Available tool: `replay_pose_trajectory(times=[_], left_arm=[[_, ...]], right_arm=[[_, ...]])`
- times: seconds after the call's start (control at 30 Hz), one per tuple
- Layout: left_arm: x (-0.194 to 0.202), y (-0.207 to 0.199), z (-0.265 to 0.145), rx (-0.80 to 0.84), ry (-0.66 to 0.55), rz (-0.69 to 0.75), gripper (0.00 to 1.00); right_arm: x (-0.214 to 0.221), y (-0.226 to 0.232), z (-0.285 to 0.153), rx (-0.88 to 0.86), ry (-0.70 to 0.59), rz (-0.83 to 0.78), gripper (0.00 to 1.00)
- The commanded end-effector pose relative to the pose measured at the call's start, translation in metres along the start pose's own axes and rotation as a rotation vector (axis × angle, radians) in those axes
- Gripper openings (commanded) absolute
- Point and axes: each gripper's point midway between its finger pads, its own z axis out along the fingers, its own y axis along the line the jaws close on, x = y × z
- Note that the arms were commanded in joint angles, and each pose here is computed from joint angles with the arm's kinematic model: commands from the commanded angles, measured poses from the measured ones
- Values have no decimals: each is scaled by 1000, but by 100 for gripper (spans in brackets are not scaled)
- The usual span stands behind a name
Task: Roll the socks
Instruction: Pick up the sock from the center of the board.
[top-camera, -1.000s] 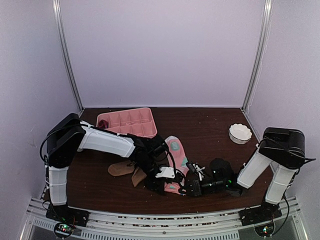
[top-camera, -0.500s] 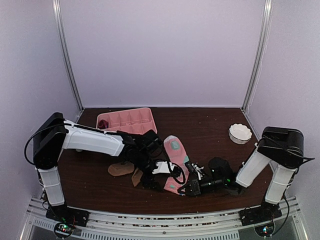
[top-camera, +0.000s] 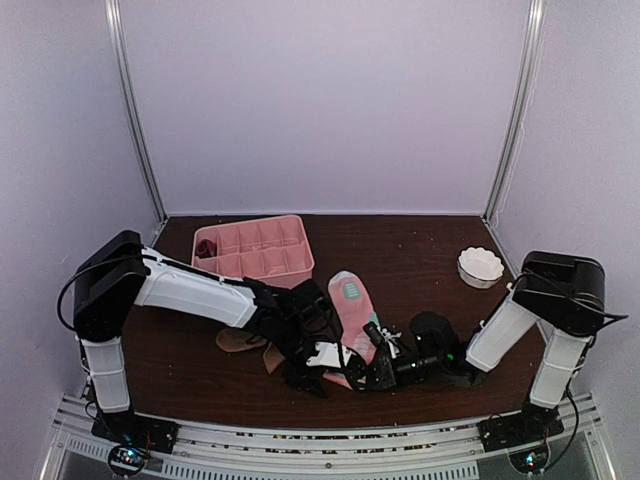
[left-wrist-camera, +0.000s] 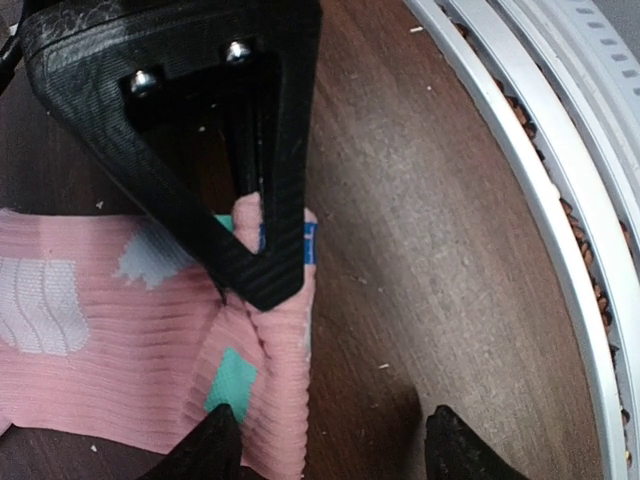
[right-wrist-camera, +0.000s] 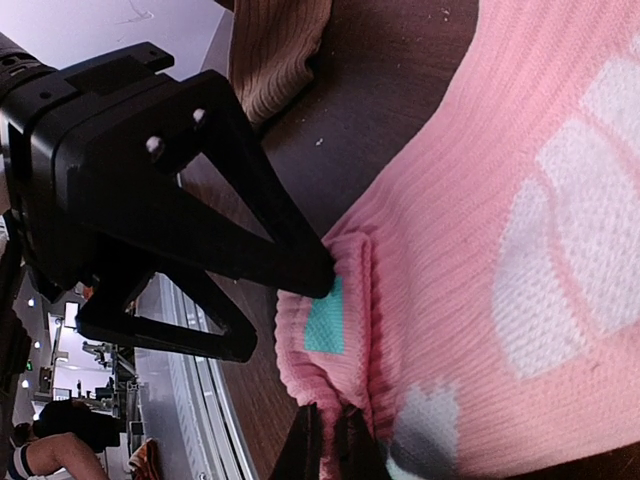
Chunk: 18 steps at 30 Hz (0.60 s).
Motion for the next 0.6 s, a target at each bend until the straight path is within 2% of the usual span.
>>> replay_pose_trajectory(times=[0.0, 0.13, 0.37, 0.47, 0.57], left_arm=[[-4, 20, 6, -56, 8, 48, 63], [-1, 20, 12, -51, 22, 56, 57], [8, 17, 19, -14, 66, 22, 25], [9, 14, 18, 14, 63, -20, 14], [10, 12, 18, 60, 70, -89, 8]], right_arm=[[71, -69, -13, 249, 181, 197, 0], [71, -70, -13, 247, 179, 198, 0], [71, -69, -12, 242, 178, 198, 0], [72, -69, -14, 237, 175, 197, 0], [69, -68, -16, 234, 156, 174, 0]])
